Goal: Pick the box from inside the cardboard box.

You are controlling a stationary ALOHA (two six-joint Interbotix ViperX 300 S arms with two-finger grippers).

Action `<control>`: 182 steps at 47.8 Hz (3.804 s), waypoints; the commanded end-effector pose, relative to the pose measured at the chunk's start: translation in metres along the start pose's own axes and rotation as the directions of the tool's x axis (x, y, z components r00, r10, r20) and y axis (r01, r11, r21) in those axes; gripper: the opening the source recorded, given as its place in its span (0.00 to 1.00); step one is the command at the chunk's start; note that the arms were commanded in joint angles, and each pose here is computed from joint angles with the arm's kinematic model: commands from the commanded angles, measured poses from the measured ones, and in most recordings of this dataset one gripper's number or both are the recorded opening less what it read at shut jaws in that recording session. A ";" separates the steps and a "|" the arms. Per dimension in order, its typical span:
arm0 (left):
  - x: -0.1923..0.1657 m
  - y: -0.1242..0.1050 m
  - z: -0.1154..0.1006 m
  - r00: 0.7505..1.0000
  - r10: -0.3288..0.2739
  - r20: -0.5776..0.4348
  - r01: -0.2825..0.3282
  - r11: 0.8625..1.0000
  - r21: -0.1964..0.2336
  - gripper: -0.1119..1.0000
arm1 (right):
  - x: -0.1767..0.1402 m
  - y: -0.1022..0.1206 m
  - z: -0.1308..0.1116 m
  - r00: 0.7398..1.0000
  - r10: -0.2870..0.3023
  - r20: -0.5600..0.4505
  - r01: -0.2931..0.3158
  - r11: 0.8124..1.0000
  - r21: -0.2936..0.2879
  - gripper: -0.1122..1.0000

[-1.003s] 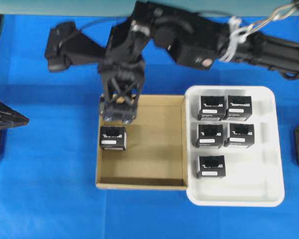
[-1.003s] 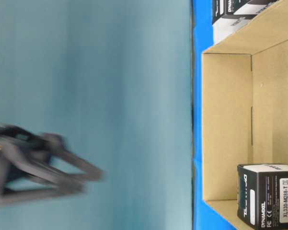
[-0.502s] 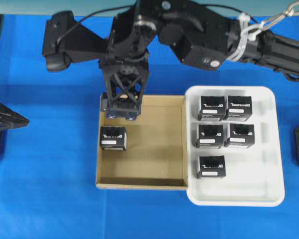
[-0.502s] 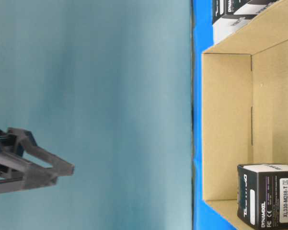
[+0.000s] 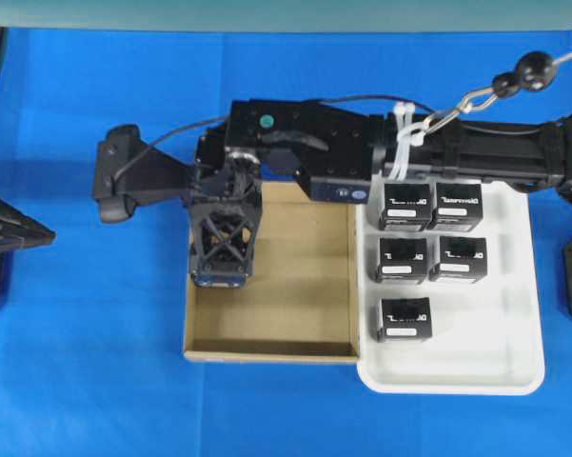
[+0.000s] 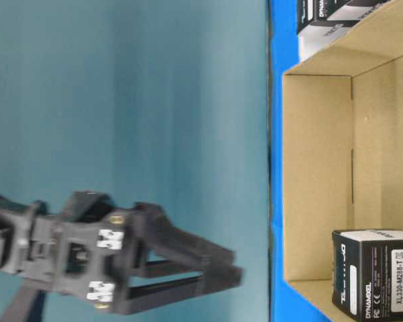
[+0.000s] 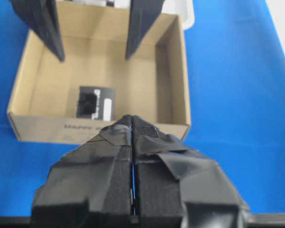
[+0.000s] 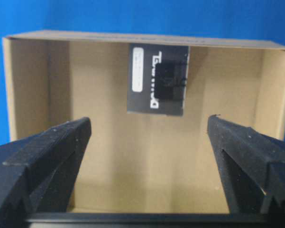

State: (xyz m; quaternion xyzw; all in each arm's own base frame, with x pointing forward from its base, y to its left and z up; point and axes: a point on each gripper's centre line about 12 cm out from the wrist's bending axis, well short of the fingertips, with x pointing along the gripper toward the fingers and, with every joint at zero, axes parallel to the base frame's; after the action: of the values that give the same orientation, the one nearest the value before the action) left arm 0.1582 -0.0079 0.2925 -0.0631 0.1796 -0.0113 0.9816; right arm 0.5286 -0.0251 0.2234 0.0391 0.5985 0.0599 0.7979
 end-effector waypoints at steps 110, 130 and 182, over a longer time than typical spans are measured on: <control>-0.001 -0.002 0.009 1.000 -0.005 0.021 0.005 1.000 0.001 0.05 | -0.035 0.003 0.005 0.998 0.006 0.057 -0.006 1.000 0.013 0.65; -0.001 -0.002 0.009 1.000 -0.006 0.022 0.006 1.000 0.001 0.05 | -0.138 0.017 -0.017 1.000 0.017 0.001 -0.017 1.000 -0.016 0.65; -0.002 -0.002 0.010 1.000 -0.004 0.023 0.004 1.000 -0.001 0.05 | -0.166 0.071 -0.204 0.999 0.033 0.027 -0.037 0.986 0.160 0.65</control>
State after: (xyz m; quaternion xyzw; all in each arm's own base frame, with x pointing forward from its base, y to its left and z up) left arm 0.1579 -0.0084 0.2927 -0.0644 0.1790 -0.0126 0.9817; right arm 0.2931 0.0172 0.3423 0.1138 0.5967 0.0231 0.7940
